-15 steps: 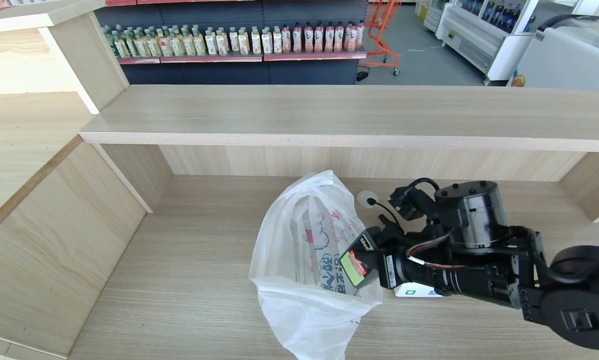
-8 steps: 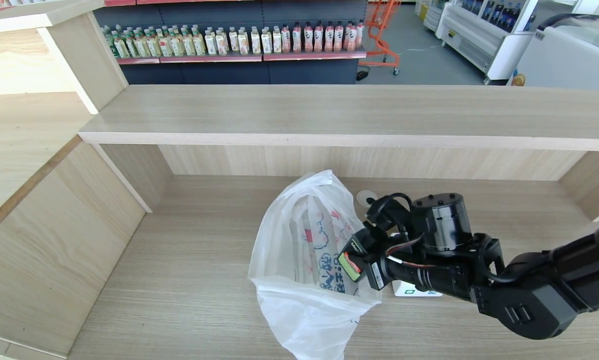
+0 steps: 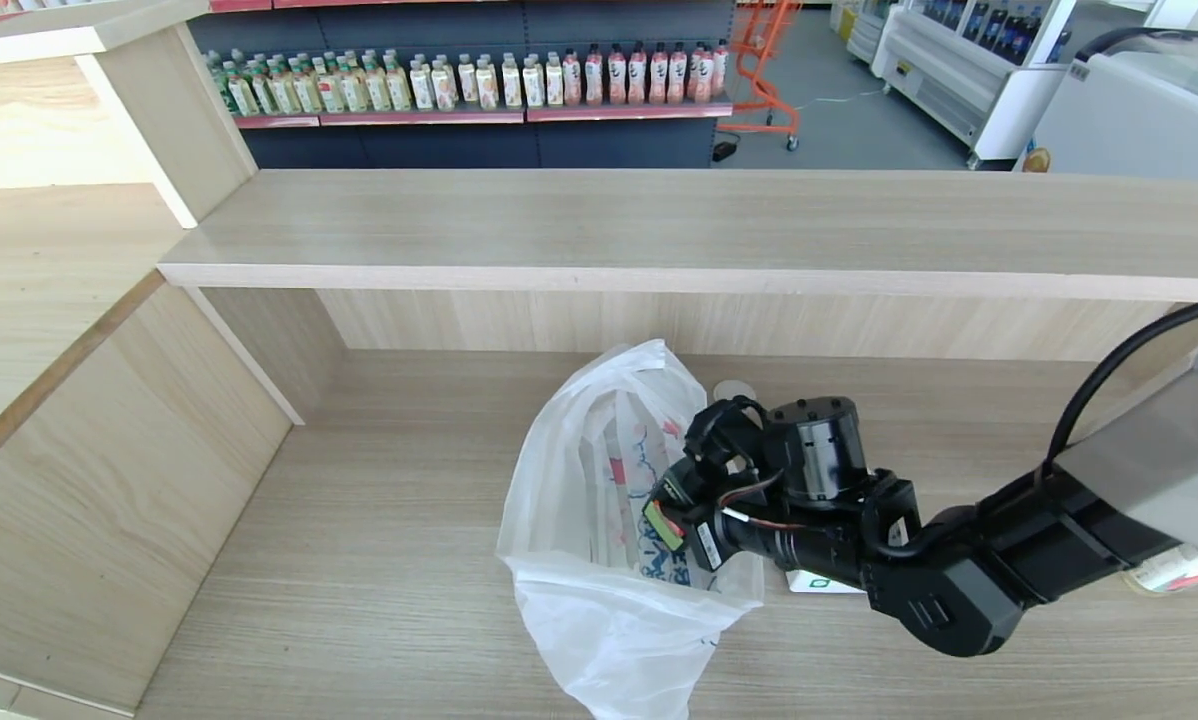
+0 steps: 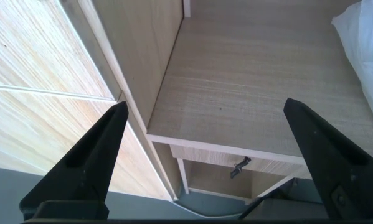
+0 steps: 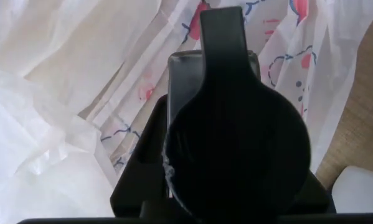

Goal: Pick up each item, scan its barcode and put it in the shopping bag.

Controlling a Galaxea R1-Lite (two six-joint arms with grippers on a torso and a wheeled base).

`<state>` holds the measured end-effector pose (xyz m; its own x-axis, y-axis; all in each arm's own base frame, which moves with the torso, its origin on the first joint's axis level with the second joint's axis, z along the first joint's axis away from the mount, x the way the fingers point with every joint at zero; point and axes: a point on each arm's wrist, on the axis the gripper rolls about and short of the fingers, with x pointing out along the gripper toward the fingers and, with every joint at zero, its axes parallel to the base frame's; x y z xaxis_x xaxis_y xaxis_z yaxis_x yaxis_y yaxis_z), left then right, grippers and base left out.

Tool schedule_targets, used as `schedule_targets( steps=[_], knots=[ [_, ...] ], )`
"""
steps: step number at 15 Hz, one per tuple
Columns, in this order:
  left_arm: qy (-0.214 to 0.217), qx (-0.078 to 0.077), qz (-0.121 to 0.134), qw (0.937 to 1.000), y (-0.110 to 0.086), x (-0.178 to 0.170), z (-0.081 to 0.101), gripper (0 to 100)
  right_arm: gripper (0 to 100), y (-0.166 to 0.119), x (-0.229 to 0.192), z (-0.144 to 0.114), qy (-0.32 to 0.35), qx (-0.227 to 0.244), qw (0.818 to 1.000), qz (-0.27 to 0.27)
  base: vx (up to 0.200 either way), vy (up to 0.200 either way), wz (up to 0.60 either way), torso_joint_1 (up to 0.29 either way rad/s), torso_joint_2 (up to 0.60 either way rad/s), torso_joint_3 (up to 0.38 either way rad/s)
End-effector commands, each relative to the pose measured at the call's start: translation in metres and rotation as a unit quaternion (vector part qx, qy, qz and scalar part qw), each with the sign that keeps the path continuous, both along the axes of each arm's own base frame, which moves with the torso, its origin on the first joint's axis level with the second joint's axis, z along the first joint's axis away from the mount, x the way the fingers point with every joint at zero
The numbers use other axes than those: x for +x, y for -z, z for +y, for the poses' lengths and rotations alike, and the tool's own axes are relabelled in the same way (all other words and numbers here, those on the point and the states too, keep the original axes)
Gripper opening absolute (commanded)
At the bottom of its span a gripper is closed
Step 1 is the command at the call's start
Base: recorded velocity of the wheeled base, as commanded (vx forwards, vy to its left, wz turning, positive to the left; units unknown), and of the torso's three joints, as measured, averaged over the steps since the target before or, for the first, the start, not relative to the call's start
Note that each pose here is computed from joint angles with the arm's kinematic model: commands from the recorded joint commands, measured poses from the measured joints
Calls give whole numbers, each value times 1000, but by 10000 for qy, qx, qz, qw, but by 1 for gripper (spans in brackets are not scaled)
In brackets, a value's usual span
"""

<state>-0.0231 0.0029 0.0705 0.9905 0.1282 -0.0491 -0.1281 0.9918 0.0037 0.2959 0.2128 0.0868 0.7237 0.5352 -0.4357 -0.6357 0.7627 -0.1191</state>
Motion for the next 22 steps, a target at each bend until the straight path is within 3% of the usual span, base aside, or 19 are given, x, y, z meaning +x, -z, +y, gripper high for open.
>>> schedule_targets(
  steps=[1, 2, 3, 4, 7, 11, 12, 15, 18, 19, 22],
  knots=[
    [-9, -1, -3, 10000, 0, 0, 0, 100, 0, -12, 2, 2, -50, 331, 9994, -19, 0, 0, 0, 0, 0, 0],
    [-2, -1, -3, 10000, 0, 0, 0, 100, 0, -19, 1, 1, -61, 550, 9985, 27, 0, 0, 0, 0, 0, 0],
    [-9, -1, -3, 10000, 0, 0, 0, 100, 0, -45, -8, -4, -18, 1374, 9901, 293, 0, 0, 0, 0, 0, 0],
    [-9, -1, -3, 10000, 0, 0, 0, 100, 0, -57, -17, -12, 23, 1689, 9846, 462, 0, 0, 0, 0, 0, 0],
    [-2, -1, -3, 10000, 0, 0, 0, 100, 0, -42, -28, -29, -206, 1362, 9880, 703, 0, 0, 0, 0, 0, 0],
    [-2, -1, -3, 10000, 0, 0, 0, 100, 0, -7, -8, -26, -279, 721, 9944, 718, 0, 0, 0, 0, 0, 0],
    [-2, -1, -3, 10000, 0, 0, 0, 100, 100, -2, -5, -26, -342, 538, 9959, 645, 0, 0, 0, 0, 0, 0],
    [-9, -1, -3, 10000, 0, 0, 0, 100, 100, -8, 2, -20, -389, 648, 9958, 514, 0, 0, 0, 0, 0, 0],
    [-2, -1, -3, 10000, 0, 0, 0, 100, 100, -35, 6, -20, -260, 1175, 9918, 423, 0, 0, 0, 0, 0, 0],
    [-2, -1, -3, 10000, 0, 0, 0, 100, 100, -52, 0, -29, -233, 1581, 9860, 476, 0, 0, 0, 0, 0, 0],
    [-9, -1, 5, 10000, 0, 0, 0, 100, 100, -98, -43, -64, -180, 2210, 9746, 296, 0, 0, 0, 0, 0, 0]
  ],
)
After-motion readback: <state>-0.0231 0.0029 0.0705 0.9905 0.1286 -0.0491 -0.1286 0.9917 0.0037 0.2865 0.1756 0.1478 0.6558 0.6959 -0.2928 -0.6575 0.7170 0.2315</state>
